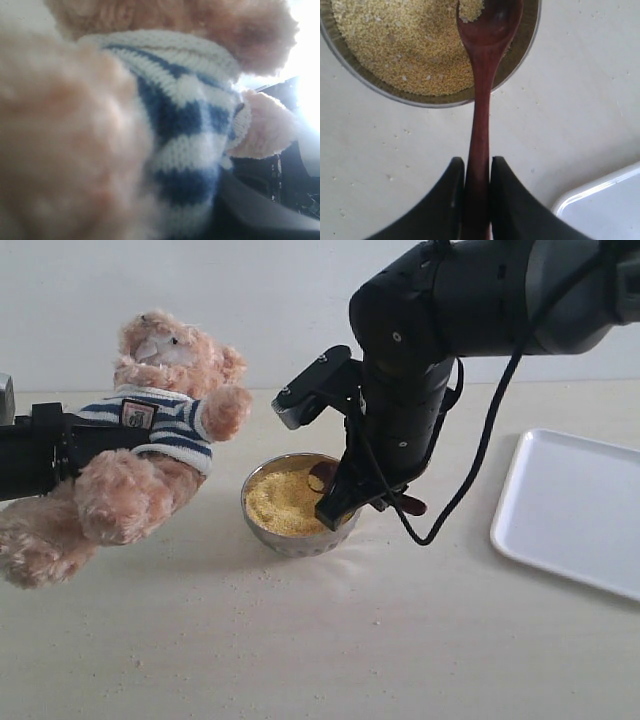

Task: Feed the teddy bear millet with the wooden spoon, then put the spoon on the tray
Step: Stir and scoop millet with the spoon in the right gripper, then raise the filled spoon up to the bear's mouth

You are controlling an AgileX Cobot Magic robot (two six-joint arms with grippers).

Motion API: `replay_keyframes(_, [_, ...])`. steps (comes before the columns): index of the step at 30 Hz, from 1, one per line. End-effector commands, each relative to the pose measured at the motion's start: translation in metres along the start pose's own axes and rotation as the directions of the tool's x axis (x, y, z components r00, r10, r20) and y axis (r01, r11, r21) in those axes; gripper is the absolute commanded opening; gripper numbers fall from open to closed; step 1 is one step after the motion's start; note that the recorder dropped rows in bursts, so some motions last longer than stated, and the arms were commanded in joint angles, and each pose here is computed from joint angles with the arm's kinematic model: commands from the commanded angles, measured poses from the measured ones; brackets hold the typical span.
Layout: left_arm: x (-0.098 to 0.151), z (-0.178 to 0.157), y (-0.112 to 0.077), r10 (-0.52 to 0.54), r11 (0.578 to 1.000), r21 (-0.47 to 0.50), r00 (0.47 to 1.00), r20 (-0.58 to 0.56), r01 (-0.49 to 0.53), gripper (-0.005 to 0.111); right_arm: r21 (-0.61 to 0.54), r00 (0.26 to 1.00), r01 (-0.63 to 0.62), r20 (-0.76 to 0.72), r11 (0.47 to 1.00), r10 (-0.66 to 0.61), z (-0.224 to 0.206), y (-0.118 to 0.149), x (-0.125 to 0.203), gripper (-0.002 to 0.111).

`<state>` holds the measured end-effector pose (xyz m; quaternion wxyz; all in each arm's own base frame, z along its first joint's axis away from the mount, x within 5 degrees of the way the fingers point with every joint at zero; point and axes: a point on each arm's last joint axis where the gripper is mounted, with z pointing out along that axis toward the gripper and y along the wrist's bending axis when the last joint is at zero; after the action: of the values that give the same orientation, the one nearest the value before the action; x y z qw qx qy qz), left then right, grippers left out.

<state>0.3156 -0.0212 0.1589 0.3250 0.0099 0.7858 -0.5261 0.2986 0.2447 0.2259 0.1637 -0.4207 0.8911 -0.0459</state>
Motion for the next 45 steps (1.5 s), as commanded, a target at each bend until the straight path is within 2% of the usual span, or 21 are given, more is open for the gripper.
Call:
replay_keyframes(1, [-0.003, 0.0, -0.003, 0.009, 0.999, 0.033, 1.0, 0.014, -0.01, 0.005, 0.008, 1.0, 0.007, -0.026, 1.0, -0.007, -0.009, 0.001, 0.003, 0.0])
replay_keyframes(18, [-0.003, 0.0, -0.003, 0.009, 0.999, 0.033, 1.0, 0.014, -0.009, 0.005, -0.015, 0.999, -0.022, 0.027, 1.0, 0.022, -0.022, 0.001, 0.002, 0.0])
replay_keyframes(29, [-0.003, 0.0, -0.003, 0.009, 0.999, 0.033, 1.0, 0.014, -0.009, 0.005, -0.014, 0.998, 0.068, 0.002, 0.998, -0.068, -0.055, -0.004, 0.012, 0.0])
replay_keyframes(45, [-0.003, 0.0, -0.003, 0.009, 0.999, 0.033, 1.0, 0.014, -0.009, 0.005, -0.014, 0.977, 0.027, 0.214, 1.0, -0.023, -0.146, -0.023, -0.027, 0.0])
